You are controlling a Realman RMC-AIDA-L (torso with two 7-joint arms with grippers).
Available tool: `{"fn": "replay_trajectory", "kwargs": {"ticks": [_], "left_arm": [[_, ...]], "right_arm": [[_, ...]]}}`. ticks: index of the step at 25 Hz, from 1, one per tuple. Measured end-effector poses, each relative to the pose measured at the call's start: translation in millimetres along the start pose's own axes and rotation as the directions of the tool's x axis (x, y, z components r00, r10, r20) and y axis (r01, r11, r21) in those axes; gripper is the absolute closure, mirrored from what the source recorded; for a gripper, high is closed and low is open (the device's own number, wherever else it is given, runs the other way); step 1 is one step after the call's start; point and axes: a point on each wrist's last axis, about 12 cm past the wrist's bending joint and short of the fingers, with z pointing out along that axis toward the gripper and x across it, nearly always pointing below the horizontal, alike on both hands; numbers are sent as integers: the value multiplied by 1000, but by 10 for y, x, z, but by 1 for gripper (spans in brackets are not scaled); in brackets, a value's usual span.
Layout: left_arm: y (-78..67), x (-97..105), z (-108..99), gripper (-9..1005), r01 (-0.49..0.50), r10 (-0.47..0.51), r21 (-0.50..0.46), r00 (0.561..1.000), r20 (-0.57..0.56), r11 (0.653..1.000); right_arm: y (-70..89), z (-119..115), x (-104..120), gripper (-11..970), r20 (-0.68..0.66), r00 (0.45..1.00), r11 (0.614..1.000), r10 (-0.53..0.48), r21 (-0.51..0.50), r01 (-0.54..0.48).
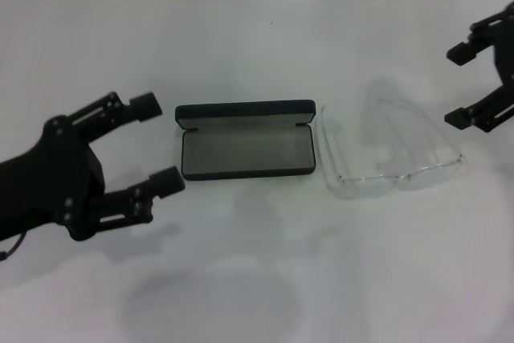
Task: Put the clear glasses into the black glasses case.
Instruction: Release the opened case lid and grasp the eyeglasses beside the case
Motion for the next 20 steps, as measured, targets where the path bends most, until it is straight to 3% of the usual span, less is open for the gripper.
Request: {"fn": "replay_trajectory", "kwargs": {"ticks": [4, 8, 11, 15, 20], "left_arm": [[-21, 46, -10, 109, 17, -17, 1, 1000, -10, 1000], [-21, 59, -1, 111, 22, -22, 5, 1000, -10, 1000], [-20, 58, 8, 111, 22, -22, 7, 1000, -9, 1000], [-22, 67, 10, 113, 27, -27, 7, 1000, -7, 1000], [-21, 69, 3, 114, 28, -28, 3, 1000, -5, 1000]], "right_arm": [[16, 100, -358, 141, -156, 984, 996, -91, -24, 88], [93, 309, -629, 143, -307, 927, 977, -213, -76, 199], [135, 481, -673, 204, -384, 885, 965, -262, -117, 234], [122, 638, -638, 325, -411, 869, 961, -274, -145, 234], [119, 796, -590, 348, -396, 870, 956, -292, -156, 250]]}}
